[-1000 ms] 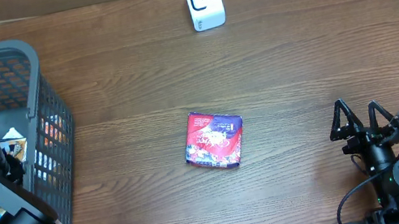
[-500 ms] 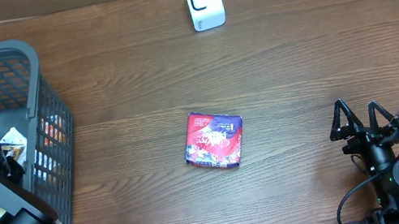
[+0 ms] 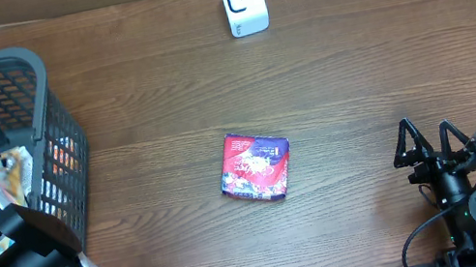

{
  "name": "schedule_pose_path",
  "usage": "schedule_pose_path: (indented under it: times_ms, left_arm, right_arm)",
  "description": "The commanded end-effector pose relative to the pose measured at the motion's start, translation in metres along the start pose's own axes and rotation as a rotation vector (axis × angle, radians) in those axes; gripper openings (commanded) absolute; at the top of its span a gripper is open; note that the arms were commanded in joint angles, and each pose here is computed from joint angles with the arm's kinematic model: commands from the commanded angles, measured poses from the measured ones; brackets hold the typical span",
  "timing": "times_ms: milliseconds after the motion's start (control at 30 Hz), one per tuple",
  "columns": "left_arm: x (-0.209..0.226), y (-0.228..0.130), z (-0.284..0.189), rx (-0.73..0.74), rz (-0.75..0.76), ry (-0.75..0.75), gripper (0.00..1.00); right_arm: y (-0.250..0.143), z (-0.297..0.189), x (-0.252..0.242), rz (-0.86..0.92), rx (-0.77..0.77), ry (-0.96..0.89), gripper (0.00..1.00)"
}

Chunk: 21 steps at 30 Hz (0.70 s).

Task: Scan the item barcode

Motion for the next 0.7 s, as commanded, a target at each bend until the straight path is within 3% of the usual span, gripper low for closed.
schedule_pose_path:
  times_ms: [0,33,67,100,267,433,667]
  left_arm:
    - [-0.001,0.001,-0.008,-0.023,-0.056,-0.048,0.06]
    - [-0.001,-0.001,-0.004,-0.009,-0.075,-0.046,0.29]
    - [0.001,-0.003,0.002,0.005,-0.096,-0.039,0.85]
    - [0.002,-0.005,0.009,0.021,-0.102,-0.031,1.00]
    - [0.006,-0.022,0.044,0.117,-0.084,0.030,1.00]
    - [0.021,-0.056,0.074,0.290,-0.041,0.222,1.00]
    - [0.017,-0.078,0.097,0.373,-0.015,0.230,0.94]
  right_arm:
    - [-0.001,0.000,-0.001,-0.008,-0.006,0.004,1.00]
    - [-0.001,0.000,-0.001,-0.008,-0.006,0.004,1.00]
    - [-0.001,0.000,-0.001,-0.008,-0.006,0.004,1.00]
    - [-0.001,0.000,-0.001,-0.008,-0.006,0.004,1.00]
    - [-0.001,0.000,-0.001,-0.008,-0.006,0.003,1.00]
    - [-0.001,0.000,-0.001,-0.008,-0.006,0.003,1.00]
    - [-0.001,0.000,-0.001,-0.008,-0.006,0.003,1.00]
Point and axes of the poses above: each gripper's point midway between its finger pads, its own z axis out along the fingers, its own x axis along the line the jaws close on, y = z × x, the point moved 4 cm from there along -z, back along the fingers, and after that the axes turned 15 degrees about z, right-handed, at the moved point
